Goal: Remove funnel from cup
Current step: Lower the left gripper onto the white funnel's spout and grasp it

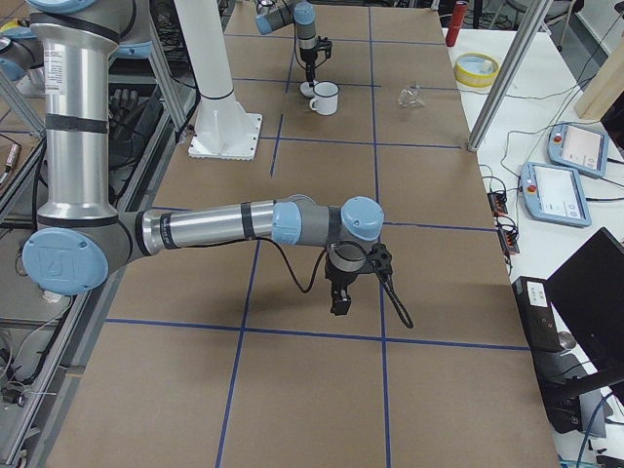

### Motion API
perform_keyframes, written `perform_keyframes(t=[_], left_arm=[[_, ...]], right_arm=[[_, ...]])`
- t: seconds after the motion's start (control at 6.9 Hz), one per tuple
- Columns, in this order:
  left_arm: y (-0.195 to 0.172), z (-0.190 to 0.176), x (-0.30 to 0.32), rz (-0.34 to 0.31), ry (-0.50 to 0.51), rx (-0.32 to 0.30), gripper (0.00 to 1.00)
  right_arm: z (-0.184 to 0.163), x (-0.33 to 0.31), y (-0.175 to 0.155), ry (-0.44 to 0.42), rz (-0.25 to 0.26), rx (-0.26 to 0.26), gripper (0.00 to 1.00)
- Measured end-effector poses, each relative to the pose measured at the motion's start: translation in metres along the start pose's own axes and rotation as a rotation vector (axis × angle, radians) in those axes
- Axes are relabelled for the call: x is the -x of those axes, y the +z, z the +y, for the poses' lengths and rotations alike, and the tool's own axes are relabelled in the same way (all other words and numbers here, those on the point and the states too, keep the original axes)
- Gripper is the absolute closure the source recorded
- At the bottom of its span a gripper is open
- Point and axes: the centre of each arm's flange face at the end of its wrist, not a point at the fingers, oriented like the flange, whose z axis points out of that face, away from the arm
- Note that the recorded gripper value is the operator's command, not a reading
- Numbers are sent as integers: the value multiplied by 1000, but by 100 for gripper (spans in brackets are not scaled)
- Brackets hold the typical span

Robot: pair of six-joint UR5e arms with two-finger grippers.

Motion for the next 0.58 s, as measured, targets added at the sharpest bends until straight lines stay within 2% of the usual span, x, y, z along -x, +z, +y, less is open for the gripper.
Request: perform_keyframes(t=[0.14, 0.29, 0.43, 0.58], left_arm=[[0, 0, 1, 0, 0, 0, 61], [0, 0, 2, -2, -1, 0, 77], [0, 0, 3, -4, -2, 1, 100], [-2, 0, 4, -3, -3, 0, 100]], right_arm=[[0, 0, 0, 0, 0, 0, 0], [0, 0, 0, 0, 0, 0, 0], [0, 0, 0, 0, 0, -1, 0], [0, 0, 0, 0, 0, -1, 0]])
